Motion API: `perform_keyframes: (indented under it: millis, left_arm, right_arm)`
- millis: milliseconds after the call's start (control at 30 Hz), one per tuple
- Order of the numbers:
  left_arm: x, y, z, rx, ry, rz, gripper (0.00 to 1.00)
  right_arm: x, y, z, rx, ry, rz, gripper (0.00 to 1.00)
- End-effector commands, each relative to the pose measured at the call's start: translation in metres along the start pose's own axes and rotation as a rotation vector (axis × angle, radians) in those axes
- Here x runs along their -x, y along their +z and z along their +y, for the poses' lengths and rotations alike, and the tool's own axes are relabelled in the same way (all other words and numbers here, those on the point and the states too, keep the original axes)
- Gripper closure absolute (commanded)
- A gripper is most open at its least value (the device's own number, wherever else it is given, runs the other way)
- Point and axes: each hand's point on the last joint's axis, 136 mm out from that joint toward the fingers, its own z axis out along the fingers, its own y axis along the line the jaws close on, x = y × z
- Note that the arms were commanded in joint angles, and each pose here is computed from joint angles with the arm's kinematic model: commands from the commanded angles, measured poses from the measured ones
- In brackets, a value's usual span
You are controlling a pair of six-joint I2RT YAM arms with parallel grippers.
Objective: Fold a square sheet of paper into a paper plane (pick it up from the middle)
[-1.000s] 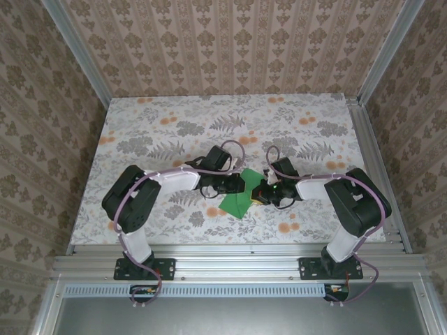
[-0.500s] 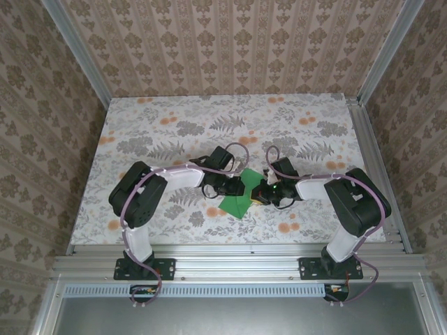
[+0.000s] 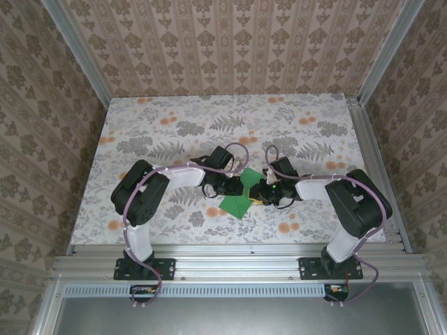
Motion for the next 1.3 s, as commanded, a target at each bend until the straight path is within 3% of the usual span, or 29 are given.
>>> perform_keyframes:
  millis: [0, 600, 1267]
  left_arm:
    - [-0.002, 0.005, 0.015, 0.043, -0.019, 0.013, 0.86]
    - [-0.008, 0.014, 0.031, 0.075, -0.05, 0.027, 0.87]
    - [-0.015, 0.017, 0.039, 0.088, -0.066, 0.035, 0.87]
  right_arm:
    - [0.001, -0.007, 0.002, -0.028, -0.009, -0.01, 0.75]
    - [-0.004, -0.032, 0.02, -0.019, -0.052, -0.042, 0.72]
    - [-0.017, -0.019, 0.006, -0.082, -0.019, 0.01, 0.67]
